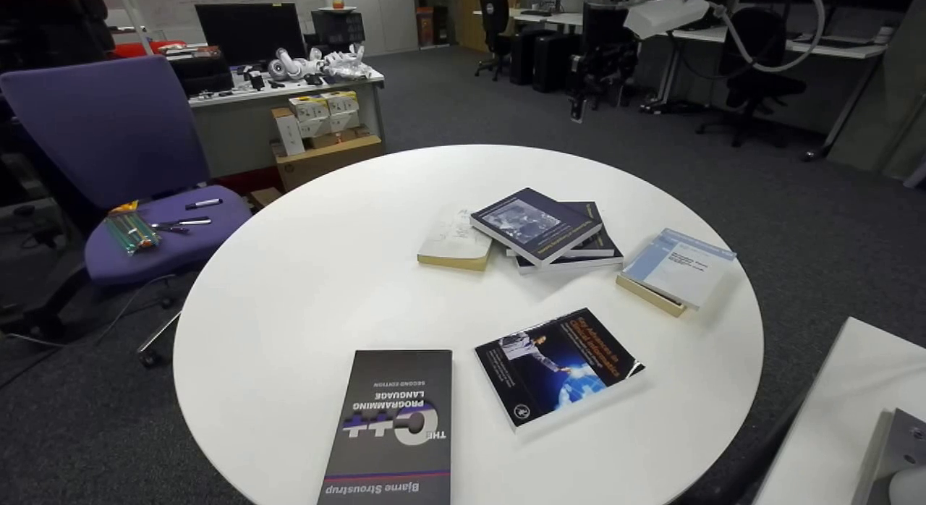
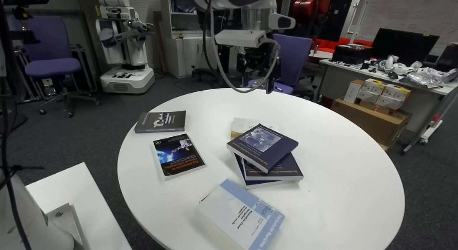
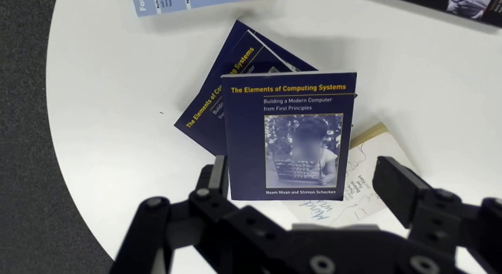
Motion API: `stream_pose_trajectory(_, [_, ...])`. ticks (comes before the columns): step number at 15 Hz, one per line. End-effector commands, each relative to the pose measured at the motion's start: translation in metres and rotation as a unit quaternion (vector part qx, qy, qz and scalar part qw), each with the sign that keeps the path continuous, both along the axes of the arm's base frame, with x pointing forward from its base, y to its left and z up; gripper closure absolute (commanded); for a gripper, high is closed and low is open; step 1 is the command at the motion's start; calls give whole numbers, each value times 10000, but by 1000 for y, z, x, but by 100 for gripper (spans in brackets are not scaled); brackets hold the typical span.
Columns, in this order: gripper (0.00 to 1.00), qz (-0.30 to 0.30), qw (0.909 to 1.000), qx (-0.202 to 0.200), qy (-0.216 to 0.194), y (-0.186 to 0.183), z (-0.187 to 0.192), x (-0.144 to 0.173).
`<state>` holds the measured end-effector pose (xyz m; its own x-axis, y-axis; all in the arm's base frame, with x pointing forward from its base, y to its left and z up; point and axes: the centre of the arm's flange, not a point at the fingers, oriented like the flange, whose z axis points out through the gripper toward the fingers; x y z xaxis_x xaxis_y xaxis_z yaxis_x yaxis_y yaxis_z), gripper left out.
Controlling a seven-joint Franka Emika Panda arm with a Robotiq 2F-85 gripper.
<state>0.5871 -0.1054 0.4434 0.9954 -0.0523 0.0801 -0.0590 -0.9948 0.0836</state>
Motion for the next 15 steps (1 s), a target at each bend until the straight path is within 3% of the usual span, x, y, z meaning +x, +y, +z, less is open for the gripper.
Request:
stream_pose_trajectory(1, [0,-3,10000,-8,-6,-1,0,3])
stream_pose_trajectory(7, [0,-64,10000,-23,-7,-6,2,9])
stream_pose_trajectory(15, [0,-535,9980,-305,118,-46,-51,110])
